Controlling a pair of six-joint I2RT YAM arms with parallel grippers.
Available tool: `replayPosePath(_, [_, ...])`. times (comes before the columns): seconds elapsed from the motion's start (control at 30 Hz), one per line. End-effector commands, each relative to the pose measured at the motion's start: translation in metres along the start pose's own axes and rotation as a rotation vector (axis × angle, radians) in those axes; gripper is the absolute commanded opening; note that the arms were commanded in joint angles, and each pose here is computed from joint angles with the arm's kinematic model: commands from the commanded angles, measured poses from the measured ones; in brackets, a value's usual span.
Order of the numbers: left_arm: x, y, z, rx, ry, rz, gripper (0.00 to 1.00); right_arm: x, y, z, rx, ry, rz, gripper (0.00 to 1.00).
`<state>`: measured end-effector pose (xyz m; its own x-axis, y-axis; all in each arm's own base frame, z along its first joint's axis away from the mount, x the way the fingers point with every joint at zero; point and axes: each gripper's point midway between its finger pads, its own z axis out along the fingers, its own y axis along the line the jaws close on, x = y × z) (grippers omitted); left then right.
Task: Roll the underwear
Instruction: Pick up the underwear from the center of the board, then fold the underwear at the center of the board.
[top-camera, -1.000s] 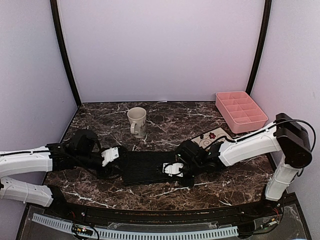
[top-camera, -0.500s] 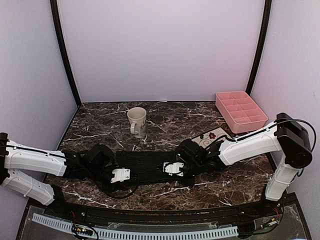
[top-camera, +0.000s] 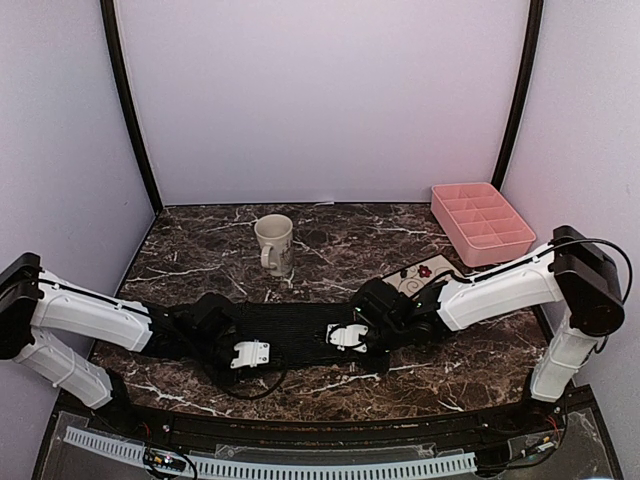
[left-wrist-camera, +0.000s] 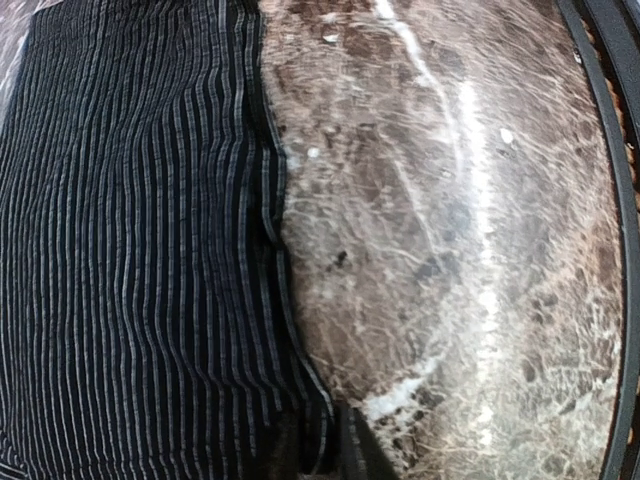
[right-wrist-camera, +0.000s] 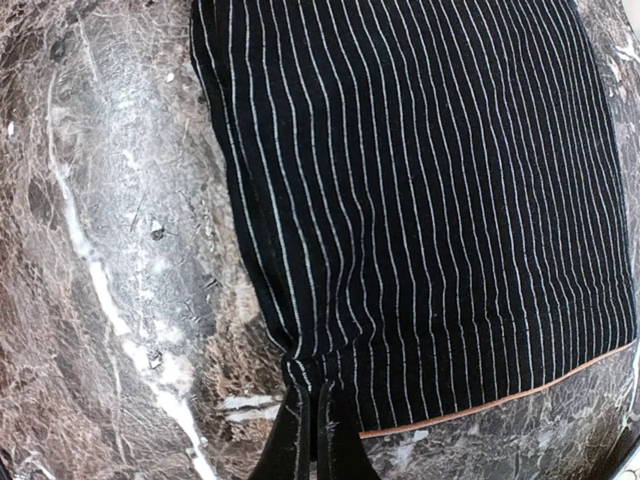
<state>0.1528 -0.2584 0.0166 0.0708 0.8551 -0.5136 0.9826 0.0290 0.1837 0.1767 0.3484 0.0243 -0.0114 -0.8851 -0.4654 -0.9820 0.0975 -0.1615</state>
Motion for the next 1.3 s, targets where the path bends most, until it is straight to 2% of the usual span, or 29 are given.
replayPosePath(0.0, [0.023,-0.005,0.005,0.003,0.095,0.015,0.10,0.003,0.001,-0.007,-0.001,0.020,0.014,0.00])
replayPosePath(0.1, [0.020,-0.006,-0.001,0.009,0.090,0.000,0.02,0.001,0.002,-0.012,-0.005,0.014,0.016,0.00])
replayPosePath(0.17, [0.013,-0.010,-0.009,0.031,0.065,-0.001,0.00,0.000,0.003,-0.016,-0.011,0.010,0.023,0.00])
replayPosePath(0.3, [-0.004,-0.018,-0.029,0.074,-0.009,-0.010,0.00,-0.005,0.009,-0.029,-0.048,-0.011,0.054,0.00])
replayPosePath(0.53, [-0.022,-0.033,-0.066,0.161,-0.045,-0.032,0.00,-0.024,0.043,-0.064,-0.192,-0.078,0.124,0.00])
replayPosePath(0.63, [-0.036,-0.026,-0.081,0.144,-0.077,-0.051,0.00,-0.033,0.045,-0.078,-0.215,-0.106,0.160,0.00])
replayPosePath(0.77, [-0.034,-0.011,-0.084,0.111,-0.071,-0.081,0.00,-0.033,0.027,-0.082,-0.190,-0.094,0.184,0.00])
replayPosePath(1.07, [-0.022,0.045,-0.068,-0.043,-0.046,-0.139,0.00,-0.024,-0.017,-0.061,-0.164,-0.003,0.250,0.00])
replayPosePath(1.27, [-0.015,0.066,-0.054,-0.093,-0.011,-0.151,0.00,-0.030,-0.047,-0.048,-0.134,0.018,0.287,0.00])
